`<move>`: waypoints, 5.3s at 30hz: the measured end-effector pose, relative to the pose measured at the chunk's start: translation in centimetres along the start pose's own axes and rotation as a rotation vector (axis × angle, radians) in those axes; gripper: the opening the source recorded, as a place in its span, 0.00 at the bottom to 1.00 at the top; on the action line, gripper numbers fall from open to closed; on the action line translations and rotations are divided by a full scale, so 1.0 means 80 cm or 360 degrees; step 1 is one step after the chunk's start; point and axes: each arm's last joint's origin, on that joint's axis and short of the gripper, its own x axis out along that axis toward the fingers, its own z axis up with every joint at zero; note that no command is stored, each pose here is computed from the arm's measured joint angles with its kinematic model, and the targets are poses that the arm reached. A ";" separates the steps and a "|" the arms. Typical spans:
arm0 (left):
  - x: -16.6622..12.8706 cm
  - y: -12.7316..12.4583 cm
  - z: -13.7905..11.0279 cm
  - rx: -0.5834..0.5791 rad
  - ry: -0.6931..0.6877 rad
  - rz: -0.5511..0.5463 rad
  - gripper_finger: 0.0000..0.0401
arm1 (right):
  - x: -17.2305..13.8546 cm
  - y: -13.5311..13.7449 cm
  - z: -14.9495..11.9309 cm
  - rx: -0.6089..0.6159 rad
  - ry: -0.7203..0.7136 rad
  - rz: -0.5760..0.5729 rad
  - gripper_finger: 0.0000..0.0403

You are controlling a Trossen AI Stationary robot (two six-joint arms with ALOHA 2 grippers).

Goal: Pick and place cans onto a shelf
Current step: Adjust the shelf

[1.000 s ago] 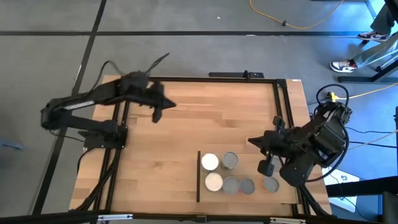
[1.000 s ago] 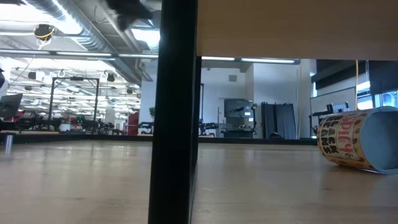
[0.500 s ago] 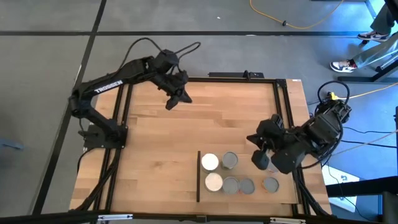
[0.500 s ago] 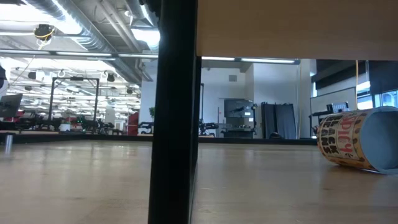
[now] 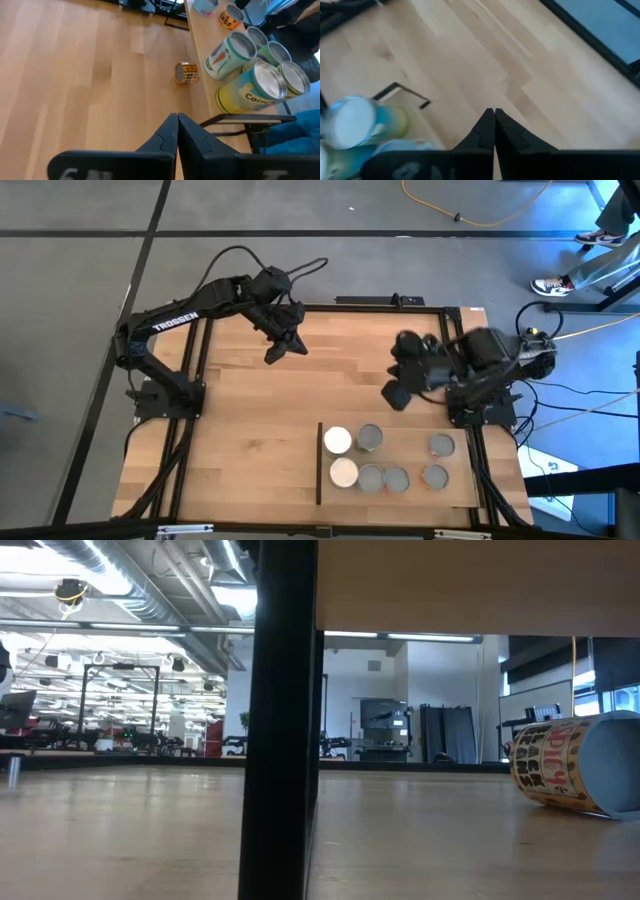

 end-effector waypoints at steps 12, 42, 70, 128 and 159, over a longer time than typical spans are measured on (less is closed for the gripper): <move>0.000 -0.002 -0.001 0.0030 0.0013 -0.0042 0.00 | 0.026 -0.044 0.043 -0.0144 0.0059 -0.0127 0.01; 0.000 -0.002 -0.001 0.0254 0.0008 -0.0045 0.00 | 0.043 -0.083 0.070 -0.0046 0.0217 -0.0050 0.01; 0.055 0.026 -0.003 0.0141 0.0105 -0.0255 0.00 | 0.034 -0.061 0.055 -0.0309 0.0290 0.0142 0.01; 0.247 0.079 -0.041 0.0489 0.0153 -0.0687 0.00 | -0.053 0.068 -0.113 -0.0381 0.0734 0.0568 0.01; 0.081 0.026 0.104 0.0632 -0.0108 -0.0372 0.00 | 0.009 0.230 -0.282 -0.0019 0.0871 0.0531 0.01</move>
